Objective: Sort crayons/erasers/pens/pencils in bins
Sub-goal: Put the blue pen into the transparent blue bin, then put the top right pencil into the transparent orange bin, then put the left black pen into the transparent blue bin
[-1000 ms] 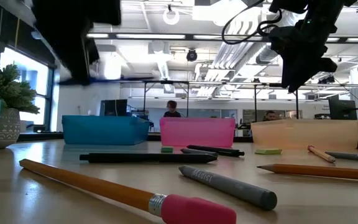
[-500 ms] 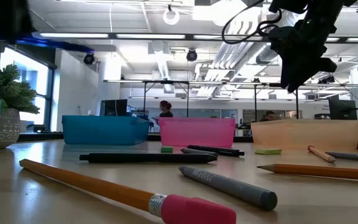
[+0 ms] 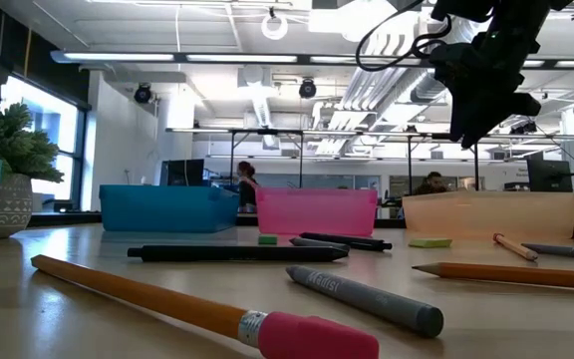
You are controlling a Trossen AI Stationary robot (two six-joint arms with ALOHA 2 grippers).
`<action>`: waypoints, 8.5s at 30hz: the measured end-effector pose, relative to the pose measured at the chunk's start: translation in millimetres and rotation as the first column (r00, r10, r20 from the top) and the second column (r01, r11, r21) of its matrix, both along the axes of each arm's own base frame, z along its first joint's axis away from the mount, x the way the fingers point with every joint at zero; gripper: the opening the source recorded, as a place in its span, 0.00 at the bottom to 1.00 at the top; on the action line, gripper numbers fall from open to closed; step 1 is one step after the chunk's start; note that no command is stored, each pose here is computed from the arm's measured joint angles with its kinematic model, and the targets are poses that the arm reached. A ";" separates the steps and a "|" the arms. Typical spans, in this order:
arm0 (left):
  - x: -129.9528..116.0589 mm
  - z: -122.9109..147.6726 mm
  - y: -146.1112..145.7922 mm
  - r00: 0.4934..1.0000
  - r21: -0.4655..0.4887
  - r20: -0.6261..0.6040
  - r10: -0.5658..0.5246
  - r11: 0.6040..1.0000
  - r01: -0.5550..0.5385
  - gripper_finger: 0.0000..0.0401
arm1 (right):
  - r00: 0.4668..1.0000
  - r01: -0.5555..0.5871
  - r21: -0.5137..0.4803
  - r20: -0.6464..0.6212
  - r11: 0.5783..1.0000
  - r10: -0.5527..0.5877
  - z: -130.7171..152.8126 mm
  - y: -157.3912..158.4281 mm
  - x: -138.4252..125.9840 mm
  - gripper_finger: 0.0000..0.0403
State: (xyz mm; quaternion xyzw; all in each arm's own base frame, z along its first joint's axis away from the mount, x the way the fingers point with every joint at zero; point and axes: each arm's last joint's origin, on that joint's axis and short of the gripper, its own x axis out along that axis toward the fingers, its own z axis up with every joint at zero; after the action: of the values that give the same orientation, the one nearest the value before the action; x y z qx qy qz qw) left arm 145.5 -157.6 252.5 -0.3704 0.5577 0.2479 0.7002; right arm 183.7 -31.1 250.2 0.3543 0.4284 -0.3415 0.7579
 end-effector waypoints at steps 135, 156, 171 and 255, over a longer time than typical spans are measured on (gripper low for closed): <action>8.6 66.8 128.2 0.902 0.579 0.384 -0.197 0.812 -0.069 0.43 | 0.725 0.605 0.048 -0.445 0.795 -0.525 -116.7 16.9 57.1 0.05; 8.6 66.8 128.2 0.902 0.579 0.384 -0.198 0.812 -0.069 0.43 | 0.815 0.552 0.045 -0.242 0.833 -0.527 -77.8 13.6 48.0 0.03; 9.4 68.2 134.0 0.911 0.657 0.373 -0.177 0.744 -0.125 0.43 | 0.875 0.476 -0.087 0.142 0.875 -0.462 -11.2 7.0 17.7 0.03; 66.6 48.1 240.1 0.927 0.576 0.370 0.058 0.769 -0.278 0.43 | 0.957 0.075 -0.218 -0.258 0.973 -0.132 -61.2 -176.7 -26.4 0.29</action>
State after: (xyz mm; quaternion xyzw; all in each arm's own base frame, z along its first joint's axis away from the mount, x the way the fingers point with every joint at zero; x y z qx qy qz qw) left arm 212.1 82.5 300.7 -0.2053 0.2838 0.4137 0.8403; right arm 157.3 -207.8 189.0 0.2460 0.4709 -0.4687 0.7058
